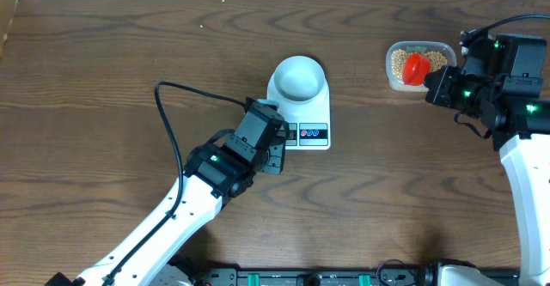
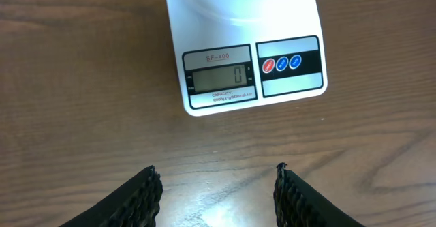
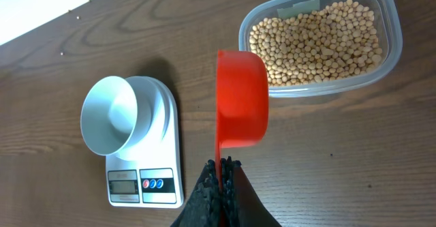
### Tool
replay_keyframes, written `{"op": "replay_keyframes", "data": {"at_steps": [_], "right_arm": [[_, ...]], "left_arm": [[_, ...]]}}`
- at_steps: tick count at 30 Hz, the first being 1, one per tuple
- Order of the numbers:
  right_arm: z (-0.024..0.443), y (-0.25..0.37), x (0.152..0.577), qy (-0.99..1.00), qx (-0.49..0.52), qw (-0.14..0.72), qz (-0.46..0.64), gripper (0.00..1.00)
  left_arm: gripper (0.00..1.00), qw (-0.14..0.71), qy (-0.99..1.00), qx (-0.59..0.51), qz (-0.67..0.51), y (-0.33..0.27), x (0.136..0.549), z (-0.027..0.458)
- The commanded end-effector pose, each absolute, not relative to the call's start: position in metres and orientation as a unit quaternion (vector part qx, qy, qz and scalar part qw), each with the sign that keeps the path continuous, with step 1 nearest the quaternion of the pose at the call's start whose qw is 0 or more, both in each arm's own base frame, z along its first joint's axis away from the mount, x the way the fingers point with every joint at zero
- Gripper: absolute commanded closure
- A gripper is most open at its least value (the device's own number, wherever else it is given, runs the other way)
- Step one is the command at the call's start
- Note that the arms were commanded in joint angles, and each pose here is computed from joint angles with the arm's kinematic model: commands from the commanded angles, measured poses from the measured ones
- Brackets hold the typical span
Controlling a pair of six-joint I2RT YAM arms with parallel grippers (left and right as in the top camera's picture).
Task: Scoop item into bowl and weigh 50g on scale
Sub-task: 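Pull the left gripper back from the scale and hold above it, then lower the red scoop with the right gripper into the soybean tub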
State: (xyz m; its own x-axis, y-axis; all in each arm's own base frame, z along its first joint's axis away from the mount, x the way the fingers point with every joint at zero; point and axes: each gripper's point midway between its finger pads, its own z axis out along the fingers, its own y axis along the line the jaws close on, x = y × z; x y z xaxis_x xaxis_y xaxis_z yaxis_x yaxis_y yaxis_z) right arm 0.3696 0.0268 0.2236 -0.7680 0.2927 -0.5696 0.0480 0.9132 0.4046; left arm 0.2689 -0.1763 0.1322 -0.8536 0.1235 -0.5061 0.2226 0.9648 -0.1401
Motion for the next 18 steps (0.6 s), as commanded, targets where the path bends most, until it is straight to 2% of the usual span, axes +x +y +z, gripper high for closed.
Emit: {"op": "replay_keyframes", "data": {"at_steps": [1, 7, 10, 12, 13, 18], "right_arm": [[0.2312, 0.0246, 0.3698, 0.919, 0.086, 0.338, 0.182, 0.99], [0.2312, 0.0246, 0.3698, 0.919, 0.086, 0.338, 0.182, 0.99], [0.2312, 0.0246, 0.3698, 0.919, 0.086, 0.338, 0.182, 0.99], [0.2312, 0.0246, 0.3698, 0.919, 0.085, 0.338, 0.182, 0.99], [0.2312, 0.0246, 0.3698, 0.919, 0.086, 0.338, 0.182, 0.99], [0.2312, 0.0246, 0.3698, 0.919, 0.086, 0.338, 0.182, 0.99]], "left_arm": [[0.44, 0.263, 0.956, 0.104, -0.079, -0.1712, 0.2720, 0.1325], [0.44, 0.259, 0.956, 0.107, -0.088, -0.1741, 0.2700, 0.1321], [0.34, 0.258, 0.956, 0.107, -0.088, -0.1744, 0.2698, 0.1321], [0.19, 0.258, 0.956, 0.107, -0.088, -0.1744, 0.2698, 0.1321], [0.15, 0.258, 0.956, 0.107, -0.088, -0.1743, 0.2699, 0.1321], [0.14, 0.258, 0.956, 0.107, -0.088, -0.1743, 0.2699, 0.1321]]}}
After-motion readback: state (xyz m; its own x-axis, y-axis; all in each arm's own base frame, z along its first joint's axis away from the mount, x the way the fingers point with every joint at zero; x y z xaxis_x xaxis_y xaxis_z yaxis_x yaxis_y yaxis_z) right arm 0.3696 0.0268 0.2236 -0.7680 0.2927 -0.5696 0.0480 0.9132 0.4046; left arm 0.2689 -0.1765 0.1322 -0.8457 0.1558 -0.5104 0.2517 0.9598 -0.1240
